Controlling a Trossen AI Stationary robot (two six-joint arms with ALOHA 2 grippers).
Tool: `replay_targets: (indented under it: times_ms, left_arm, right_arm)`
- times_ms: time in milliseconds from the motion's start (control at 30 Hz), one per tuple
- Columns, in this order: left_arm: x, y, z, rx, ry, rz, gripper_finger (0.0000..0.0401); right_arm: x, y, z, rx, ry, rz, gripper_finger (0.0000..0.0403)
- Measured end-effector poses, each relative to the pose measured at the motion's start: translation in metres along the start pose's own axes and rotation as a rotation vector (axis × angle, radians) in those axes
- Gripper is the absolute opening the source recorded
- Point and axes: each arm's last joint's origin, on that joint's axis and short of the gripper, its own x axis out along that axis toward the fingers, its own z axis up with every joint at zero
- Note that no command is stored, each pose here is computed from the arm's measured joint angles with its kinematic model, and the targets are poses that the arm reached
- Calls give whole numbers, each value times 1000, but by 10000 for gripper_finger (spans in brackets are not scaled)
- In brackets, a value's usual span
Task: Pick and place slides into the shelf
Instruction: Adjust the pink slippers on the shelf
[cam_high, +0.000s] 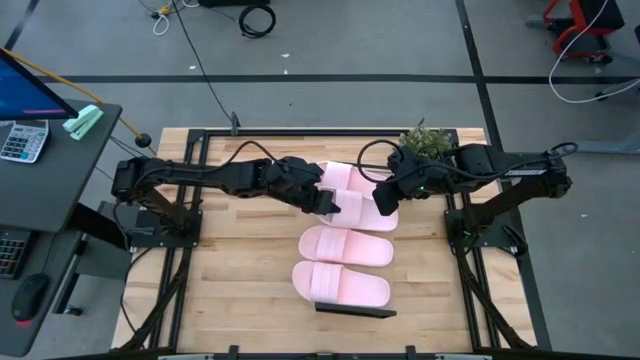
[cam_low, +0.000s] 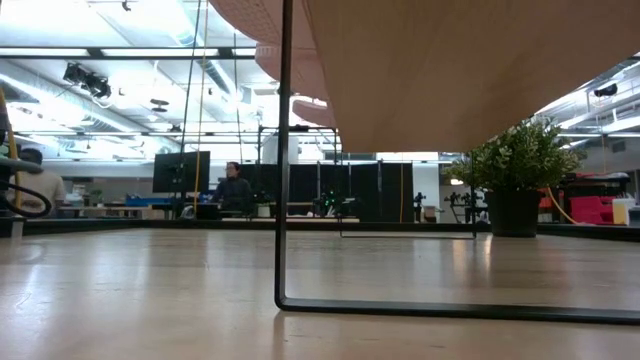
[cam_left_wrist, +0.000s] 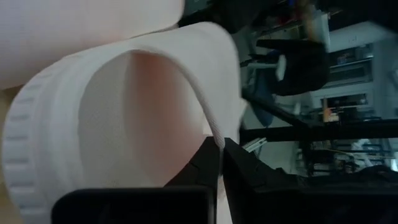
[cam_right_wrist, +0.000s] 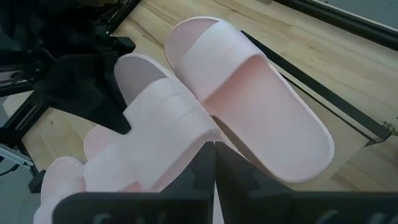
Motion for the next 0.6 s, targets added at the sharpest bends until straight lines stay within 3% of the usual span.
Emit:
replay_targets:
  times_ms: [200,600]
  left_arm:
    - [-4,-10,6,6,-44,-104,13]
    - [-6,-3,4,19,-23,-24,10]
  right_arm:
    - [0,0,0,0,1,0,17]
    - [0,0,0,-1,1,0,17]
